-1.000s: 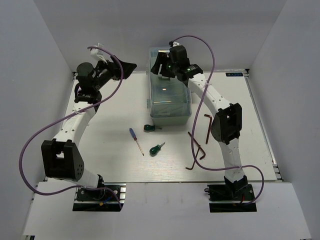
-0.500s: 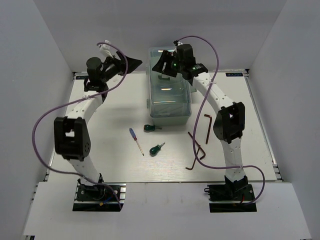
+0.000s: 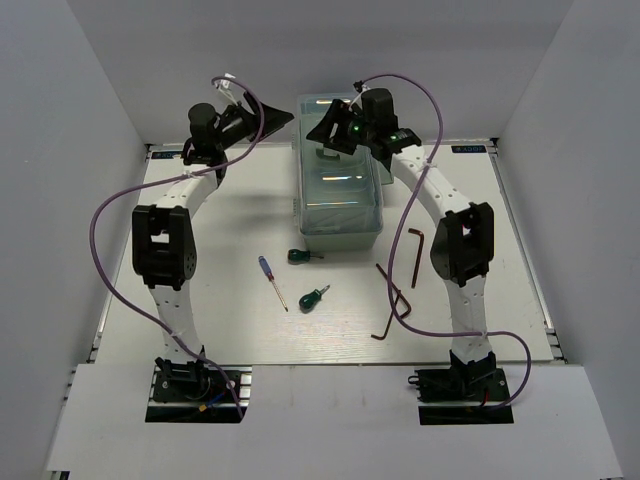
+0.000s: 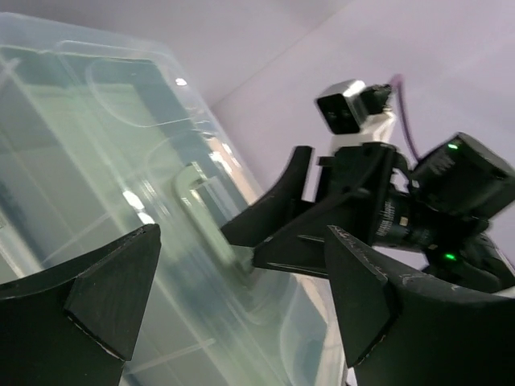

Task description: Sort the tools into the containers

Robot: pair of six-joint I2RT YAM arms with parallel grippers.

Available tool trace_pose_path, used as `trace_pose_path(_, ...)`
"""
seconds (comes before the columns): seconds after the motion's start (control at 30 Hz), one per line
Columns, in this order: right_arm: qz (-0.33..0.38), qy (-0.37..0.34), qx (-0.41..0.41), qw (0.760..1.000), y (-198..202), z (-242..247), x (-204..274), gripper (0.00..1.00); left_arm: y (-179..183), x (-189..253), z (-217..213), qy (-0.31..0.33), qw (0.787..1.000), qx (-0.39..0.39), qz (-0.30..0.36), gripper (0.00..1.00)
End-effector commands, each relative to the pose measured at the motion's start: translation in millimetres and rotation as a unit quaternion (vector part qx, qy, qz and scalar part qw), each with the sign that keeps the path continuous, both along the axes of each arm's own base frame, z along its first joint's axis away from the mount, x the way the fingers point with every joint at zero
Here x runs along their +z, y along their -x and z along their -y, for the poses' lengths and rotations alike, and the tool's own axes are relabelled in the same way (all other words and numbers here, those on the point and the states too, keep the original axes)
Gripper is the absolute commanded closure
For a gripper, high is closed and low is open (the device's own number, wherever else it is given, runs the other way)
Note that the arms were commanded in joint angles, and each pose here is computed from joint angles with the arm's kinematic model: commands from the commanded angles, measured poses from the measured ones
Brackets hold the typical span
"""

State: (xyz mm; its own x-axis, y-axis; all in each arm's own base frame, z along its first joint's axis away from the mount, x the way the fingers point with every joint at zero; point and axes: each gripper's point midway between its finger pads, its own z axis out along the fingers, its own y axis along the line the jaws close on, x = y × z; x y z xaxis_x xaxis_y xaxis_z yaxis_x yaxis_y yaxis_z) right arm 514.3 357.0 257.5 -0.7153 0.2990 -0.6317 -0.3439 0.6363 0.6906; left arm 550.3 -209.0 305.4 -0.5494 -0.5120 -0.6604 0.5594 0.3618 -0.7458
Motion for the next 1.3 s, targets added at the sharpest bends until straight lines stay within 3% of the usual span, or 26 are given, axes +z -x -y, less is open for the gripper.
trace_pose_path(0.0,-0.008,-0.036,0.03,0.999,20,-5,26,0.32,16,39,9,0.011,0.998,-0.035,0.048,0.07)
trace_pose_path(0.83,-0.018,-0.07,0.04,0.997,20,3,30,0.33,8,-4,63,-0.026,0.995,-0.086,-0.053,0.07)
trace_pose_path(1.27,-0.014,-0.07,0.044,0.996,19,2,29,0.33,-11,-15,56,-0.039,0.992,-0.032,-0.113,0.07)
